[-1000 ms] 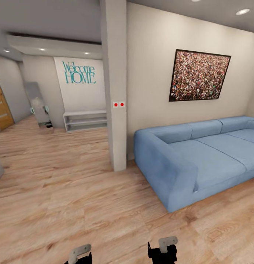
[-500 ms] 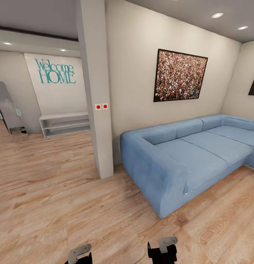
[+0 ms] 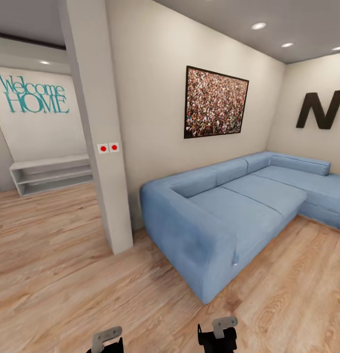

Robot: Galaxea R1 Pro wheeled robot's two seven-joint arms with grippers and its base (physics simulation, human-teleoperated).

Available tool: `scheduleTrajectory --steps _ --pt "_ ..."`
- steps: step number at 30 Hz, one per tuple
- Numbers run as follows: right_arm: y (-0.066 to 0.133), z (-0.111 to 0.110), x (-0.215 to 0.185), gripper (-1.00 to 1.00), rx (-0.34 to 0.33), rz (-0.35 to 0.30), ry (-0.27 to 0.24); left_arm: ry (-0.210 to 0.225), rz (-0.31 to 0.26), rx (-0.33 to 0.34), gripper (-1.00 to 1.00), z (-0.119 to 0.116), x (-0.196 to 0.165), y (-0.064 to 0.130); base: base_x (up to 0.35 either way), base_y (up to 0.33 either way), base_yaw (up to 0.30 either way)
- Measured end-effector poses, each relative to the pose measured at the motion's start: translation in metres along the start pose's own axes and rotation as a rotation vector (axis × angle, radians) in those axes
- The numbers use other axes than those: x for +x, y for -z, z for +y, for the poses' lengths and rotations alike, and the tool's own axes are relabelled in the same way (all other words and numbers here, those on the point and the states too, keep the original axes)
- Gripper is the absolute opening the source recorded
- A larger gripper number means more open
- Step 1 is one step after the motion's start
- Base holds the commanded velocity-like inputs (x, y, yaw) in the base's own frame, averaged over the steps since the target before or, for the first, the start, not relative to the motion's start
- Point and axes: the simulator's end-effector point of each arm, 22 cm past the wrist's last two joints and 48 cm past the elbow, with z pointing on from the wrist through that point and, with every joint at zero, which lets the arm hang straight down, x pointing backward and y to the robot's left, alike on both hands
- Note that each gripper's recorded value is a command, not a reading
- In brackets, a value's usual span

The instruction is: Turn on the radio receiver that's on the table in the living room.

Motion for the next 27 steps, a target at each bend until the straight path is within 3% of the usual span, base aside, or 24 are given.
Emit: scheduleTrajectory --steps 27 --pt "0.0018 -0.0011 -0.0090 1.00 0.003 -0.020 0.000 0.003 -0.019 0.005 1.00 -0.0013 -0.0076 0.0027 0.334 0.076 -0.293"
